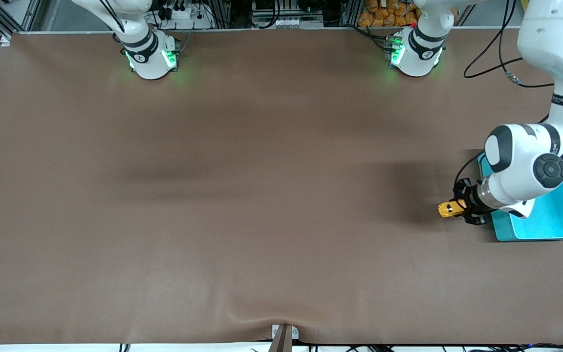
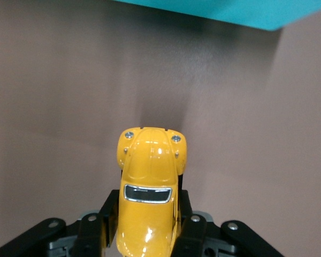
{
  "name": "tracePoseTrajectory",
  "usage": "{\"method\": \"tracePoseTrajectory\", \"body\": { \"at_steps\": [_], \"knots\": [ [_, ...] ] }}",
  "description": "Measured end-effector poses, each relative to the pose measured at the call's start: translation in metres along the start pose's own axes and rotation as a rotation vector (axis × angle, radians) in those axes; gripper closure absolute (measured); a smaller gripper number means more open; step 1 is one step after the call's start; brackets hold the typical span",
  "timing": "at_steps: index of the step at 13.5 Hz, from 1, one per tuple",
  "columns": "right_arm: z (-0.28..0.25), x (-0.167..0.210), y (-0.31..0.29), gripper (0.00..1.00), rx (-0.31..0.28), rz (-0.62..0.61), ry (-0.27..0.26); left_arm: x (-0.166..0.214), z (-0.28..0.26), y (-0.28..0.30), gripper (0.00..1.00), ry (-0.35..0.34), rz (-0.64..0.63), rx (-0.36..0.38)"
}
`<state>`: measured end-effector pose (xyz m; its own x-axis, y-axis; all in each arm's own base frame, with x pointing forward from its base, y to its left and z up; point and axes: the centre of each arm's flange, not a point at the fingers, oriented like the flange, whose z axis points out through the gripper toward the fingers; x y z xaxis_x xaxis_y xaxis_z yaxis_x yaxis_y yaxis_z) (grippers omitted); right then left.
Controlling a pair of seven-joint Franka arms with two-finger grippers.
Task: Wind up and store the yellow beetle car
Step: 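Lift the car with the left gripper and lower it into the bin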
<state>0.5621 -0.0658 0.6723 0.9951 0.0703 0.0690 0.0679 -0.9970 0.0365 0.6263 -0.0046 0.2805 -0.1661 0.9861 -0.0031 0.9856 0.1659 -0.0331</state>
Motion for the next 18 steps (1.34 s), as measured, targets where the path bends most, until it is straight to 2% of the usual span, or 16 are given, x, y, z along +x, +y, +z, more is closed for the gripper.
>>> {"method": "tracePoseTrajectory", "body": {
  "at_steps": [3,6,10,14,18],
  "knots": [
    [-0.006,-0.006,-0.001,0.0,-0.002,0.001,0.007,0.003,-0.028,-0.008,0.54,0.063,0.14,0.022],
    [-0.009,-0.008,0.0,0.0,-0.004,0.004,0.011,0.02,-0.057,-0.011,0.54,0.077,0.292,0.025],
    [-0.004,-0.007,-0.005,0.0,-0.002,-0.005,0.003,0.069,-0.085,-0.01,0.54,0.084,0.466,0.008],
    [0.0,-0.006,-0.016,0.0,0.001,-0.014,-0.007,0.121,-0.089,-0.008,0.54,0.085,0.631,0.012],
    [0.0,-0.006,-0.017,0.0,0.001,-0.016,-0.006,0.181,-0.091,-0.003,0.54,0.111,0.786,-0.044]
  ]
}}
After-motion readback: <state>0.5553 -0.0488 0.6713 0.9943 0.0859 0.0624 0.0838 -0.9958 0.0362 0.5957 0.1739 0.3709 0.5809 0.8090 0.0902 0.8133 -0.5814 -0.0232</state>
